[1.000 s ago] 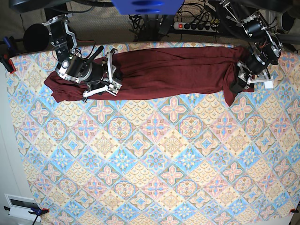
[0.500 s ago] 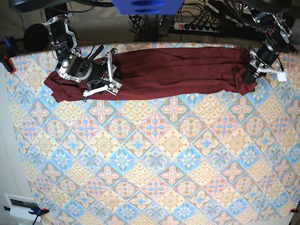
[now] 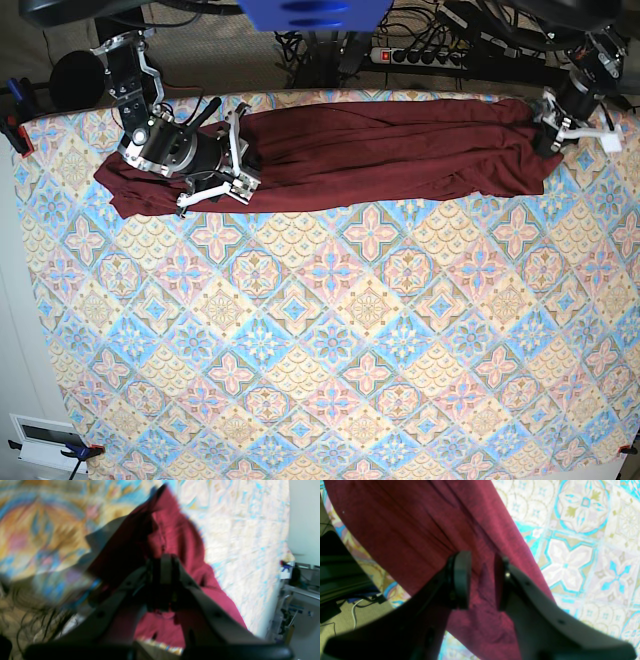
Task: Layout the t-shirt on the table in an organized manner, then fold the t-shirt properly
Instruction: 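Regrasp the band end with the left gripper and straighten it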
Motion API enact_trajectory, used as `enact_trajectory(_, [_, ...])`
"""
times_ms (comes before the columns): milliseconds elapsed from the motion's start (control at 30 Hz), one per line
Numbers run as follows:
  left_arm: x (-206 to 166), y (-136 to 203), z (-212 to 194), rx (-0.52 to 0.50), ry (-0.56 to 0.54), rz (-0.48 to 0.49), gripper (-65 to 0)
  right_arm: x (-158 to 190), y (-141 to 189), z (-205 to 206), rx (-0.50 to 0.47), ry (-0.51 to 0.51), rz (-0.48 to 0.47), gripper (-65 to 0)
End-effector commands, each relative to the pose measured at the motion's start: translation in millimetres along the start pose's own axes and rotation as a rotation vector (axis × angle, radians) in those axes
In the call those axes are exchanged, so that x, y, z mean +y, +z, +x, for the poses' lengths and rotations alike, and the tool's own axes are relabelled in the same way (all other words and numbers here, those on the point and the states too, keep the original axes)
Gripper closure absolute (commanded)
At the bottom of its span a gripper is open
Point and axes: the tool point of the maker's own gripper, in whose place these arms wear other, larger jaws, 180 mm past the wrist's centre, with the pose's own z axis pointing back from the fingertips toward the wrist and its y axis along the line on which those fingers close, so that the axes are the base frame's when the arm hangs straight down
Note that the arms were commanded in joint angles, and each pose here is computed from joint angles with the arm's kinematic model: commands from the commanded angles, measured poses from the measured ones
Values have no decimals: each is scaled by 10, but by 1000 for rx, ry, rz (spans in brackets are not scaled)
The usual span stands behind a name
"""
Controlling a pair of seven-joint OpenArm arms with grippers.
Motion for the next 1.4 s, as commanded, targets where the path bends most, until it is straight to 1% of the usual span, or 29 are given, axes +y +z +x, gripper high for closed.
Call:
enact_trajectory(0, [-107,5,58,5,-45,-27,-9,-53,48,101,-38,13,-15,-155])
enact_trajectory(67, [-153,-23,58,24,-71,-34,-33,-53,48,101,-38,13,-15,-155])
enact_trajectory(167, [-197,1,71,20,-64,-60,-77,-48,47,97,-37,13,-14,-155])
enact_trajectory(200, [-247,19,104,11,-63,-81,-90,-48,47,97,-37,13,-14,-155])
enact_trajectory(333, [-334,249,369,-78,-47,-139,-131,-48,50,101,-38,14,-14,-155])
enact_trajectory(400, [-326,268,393,-84,-47,-137,-141,-53,50,105,-39,14,-15,-155])
enact_trajectory(500, [-290,302,454,-84,-64,-121,-155,-58,51,109,-40,15,-16,-155])
enact_trajectory(600, [-187,331,487,-60,-83,-87,-174,-58,51,109,-40,15,-16,-155])
enact_trajectory(633, [-176,319,490,-39,-94,-80,-186,-64,52,113,-40,16,-18,-155])
enact_trajectory(700, [-186,241,384,45,-115,-79,-215,-64,52,113,-40,16,-18,-155])
enact_trajectory(733, [-189,230,390,65,-131,-75,-234,-64,52,113,-40,16,-18,-155])
enact_trajectory(800, [-187,223,419,71,-145,-70,-273,-64,52,113,-40,16,-18,-155])
enact_trajectory(900, [-167,249,513,62,-161,-58,-311,-64,52,113,-40,16,-18,-155])
enact_trajectory(1100, [123,264,678,79,-122,9,-315,-64,52,113,-40,16,-18,-155])
enact_trajectory(1200, [182,222,747,73,-123,36,-318,-64,52,113,-40,16,-18,-155])
enact_trajectory(1300, [262,184,822,66,-177,115,-319,-64,52,113,-40,16,-18,-155])
enact_trajectory(1367, [249,81,773,96,-216,141,-319,-64,52,113,-40,16,-18,-155])
